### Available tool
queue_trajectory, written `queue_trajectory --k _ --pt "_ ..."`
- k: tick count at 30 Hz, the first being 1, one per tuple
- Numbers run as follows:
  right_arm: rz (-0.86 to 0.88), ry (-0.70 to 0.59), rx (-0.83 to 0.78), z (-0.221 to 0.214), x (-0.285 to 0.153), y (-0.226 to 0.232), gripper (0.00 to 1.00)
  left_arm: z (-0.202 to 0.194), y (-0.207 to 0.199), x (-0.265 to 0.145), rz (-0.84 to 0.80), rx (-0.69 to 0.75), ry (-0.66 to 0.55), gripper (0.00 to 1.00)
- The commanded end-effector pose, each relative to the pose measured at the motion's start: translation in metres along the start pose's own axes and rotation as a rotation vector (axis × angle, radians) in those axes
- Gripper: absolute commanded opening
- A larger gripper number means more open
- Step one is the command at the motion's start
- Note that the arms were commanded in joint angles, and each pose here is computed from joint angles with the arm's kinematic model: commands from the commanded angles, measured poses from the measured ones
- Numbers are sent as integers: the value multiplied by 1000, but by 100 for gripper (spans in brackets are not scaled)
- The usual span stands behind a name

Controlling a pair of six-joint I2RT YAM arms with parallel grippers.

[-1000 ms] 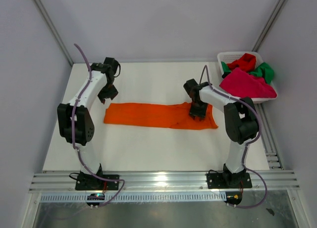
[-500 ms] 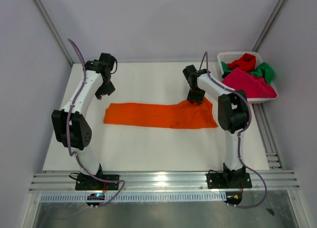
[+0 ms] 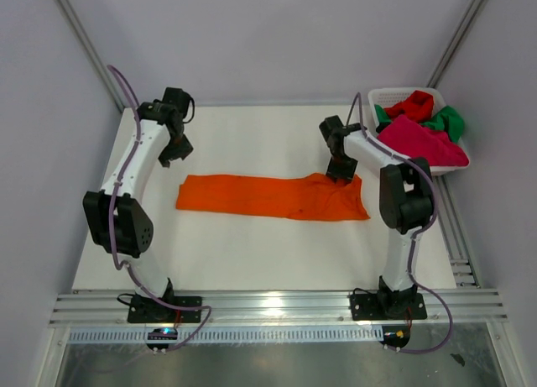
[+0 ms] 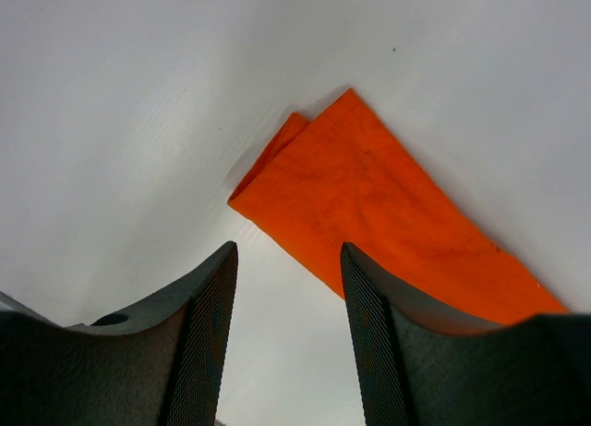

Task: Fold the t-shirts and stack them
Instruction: Fold the other side of the tshirt into a rectangle

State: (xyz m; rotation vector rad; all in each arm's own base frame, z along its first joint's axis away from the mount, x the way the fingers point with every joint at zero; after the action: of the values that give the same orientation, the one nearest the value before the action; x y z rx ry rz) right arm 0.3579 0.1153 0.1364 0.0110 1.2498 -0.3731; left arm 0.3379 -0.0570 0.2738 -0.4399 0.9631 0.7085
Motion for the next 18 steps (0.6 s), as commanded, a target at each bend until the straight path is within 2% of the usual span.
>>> queue_trajectory --k 1,8,12,18 --pt "93 -216 -2 17 -62 -15 41 4 -9 2 -42 -11 14 51" --pt "56 -262 -86 -1 -92 -19 41 -1 -14 10 -53 -17 50 51" --pt "90 -211 -92 -15 -96 -19 41 0 -15 9 -56 -17 44 51" --pt "88 -123 -68 -47 -70 -14 41 0 -14 9 -53 -19 40 51"
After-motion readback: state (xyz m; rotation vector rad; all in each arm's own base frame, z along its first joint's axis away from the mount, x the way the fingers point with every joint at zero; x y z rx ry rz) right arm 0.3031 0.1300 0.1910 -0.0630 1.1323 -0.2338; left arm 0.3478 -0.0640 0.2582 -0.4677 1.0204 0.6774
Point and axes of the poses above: each gripper's point midway between its finger pads, its own x axis out along the fingers, its own y axis along the line the jaws close on, z = x × y, the point moved 10 cm from there along -x, back along the fingers, and after that the axes turned 9 degrees about -x, right-handed, at the moved point
